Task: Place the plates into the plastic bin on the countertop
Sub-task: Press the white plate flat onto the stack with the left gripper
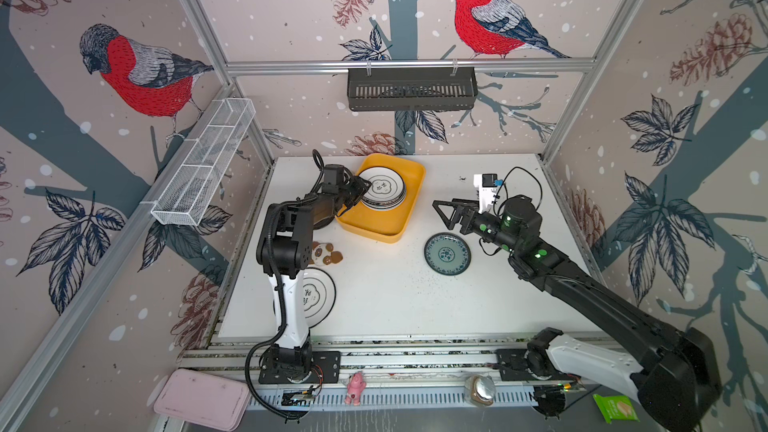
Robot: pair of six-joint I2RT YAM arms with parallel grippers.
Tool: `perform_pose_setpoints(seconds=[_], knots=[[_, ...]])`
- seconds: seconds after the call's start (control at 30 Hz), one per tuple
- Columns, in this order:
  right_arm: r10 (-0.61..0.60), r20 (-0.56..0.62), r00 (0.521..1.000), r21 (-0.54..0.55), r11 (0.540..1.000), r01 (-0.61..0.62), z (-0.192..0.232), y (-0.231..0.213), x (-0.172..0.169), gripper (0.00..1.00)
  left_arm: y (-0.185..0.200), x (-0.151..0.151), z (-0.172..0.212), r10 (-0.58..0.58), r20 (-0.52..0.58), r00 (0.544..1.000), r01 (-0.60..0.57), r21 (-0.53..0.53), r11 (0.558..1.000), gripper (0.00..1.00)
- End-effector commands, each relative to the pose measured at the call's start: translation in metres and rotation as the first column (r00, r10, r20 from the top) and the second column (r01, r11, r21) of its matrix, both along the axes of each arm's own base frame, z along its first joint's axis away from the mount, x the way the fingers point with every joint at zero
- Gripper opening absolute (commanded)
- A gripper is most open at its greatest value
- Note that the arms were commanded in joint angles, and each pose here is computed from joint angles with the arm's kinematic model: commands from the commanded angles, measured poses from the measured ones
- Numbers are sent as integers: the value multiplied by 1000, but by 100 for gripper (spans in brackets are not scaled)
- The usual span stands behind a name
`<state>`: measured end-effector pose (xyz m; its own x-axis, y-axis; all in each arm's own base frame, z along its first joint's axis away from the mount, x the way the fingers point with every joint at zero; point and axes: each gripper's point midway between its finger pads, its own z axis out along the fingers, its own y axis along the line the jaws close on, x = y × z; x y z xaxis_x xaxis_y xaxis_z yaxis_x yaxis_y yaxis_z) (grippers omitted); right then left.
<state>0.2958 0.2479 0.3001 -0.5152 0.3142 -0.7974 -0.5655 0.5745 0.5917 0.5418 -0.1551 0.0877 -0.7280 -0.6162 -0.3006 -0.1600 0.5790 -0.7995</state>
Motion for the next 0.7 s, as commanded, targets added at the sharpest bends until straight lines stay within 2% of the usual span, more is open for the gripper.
perform_pose_setpoints(seconds=[0.0,0.4,0.5,0.67], knots=[[-18,10,1000,3,1000,17,2,-3,1,100,2,-2,1,-1,-3,1000,1,28,1000,60],[-38,13,999,-2,999,39,-1,-9,-2,99,-4,-3,4,-16,-5,1000,16,70,997,71],[-38,12,999,-9,999,38,-3,-9,-2,100,-4,-5,8,-17,1,1000,17,100,995,79],[-37,10,999,-25,999,38,-6,-9,0,100,-4,-7,15,-16,13,1000,14,171,985,82]])
